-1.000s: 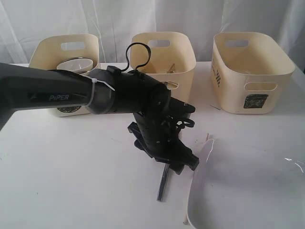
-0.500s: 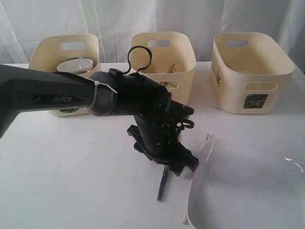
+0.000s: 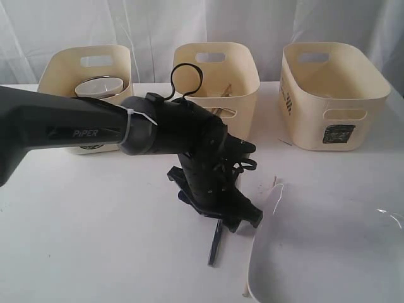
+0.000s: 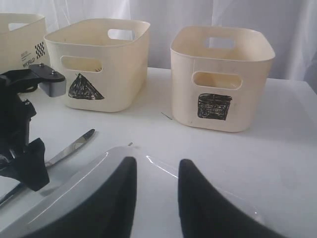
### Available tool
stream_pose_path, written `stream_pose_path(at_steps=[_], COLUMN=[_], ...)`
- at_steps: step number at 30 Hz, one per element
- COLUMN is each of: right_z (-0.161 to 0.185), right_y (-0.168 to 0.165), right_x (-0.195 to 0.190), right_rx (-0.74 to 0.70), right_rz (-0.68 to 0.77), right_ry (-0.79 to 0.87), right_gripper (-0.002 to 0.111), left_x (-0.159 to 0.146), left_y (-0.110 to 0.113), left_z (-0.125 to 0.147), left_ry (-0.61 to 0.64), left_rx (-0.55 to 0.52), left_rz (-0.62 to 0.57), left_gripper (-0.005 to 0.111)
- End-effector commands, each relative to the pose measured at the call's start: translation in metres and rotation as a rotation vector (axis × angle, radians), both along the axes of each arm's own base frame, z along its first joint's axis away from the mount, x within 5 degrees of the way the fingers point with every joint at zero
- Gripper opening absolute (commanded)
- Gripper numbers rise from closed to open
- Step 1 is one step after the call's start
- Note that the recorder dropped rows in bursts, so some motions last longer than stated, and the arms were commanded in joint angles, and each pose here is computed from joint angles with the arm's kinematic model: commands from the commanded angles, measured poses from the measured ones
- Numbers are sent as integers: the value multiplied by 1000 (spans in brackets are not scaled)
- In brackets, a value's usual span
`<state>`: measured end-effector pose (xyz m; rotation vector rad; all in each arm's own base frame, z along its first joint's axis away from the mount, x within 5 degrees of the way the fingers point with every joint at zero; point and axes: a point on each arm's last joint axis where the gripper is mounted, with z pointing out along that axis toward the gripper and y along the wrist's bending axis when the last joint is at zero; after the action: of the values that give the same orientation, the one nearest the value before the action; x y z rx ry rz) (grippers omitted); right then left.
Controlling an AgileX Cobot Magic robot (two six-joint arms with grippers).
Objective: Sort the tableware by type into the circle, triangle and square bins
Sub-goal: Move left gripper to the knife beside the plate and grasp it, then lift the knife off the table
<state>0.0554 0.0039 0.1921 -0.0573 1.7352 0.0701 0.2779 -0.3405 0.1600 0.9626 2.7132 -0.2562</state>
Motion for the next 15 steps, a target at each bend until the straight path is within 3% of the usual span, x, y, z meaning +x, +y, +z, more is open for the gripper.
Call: stream_pose_path(at_steps=[1, 4, 7, 11, 15], right_z=[-1, -1, -1, -1, -1], right_y=[-1, -1, -1, -1, -1], right_x=[0, 0, 0, 0, 0], right_rx=[-5, -5, -5, -5, -5], right_rz=[-9, -9, -9, -9, -9], right_ry=[-8, -8, -8, -8, -8], right_gripper=[29, 29, 29, 29, 29], left_x=[-4, -6, -8, -10, -7], left_y=[3, 5, 10, 18, 20], left_z=[-9, -10, -14, -16, -16], left_ry=[55, 77, 107, 115, 80], left_rx=[48, 76, 133, 226, 258], left_rz=[12, 13, 22, -1, -25], left_gripper=[71, 69, 57, 33, 0])
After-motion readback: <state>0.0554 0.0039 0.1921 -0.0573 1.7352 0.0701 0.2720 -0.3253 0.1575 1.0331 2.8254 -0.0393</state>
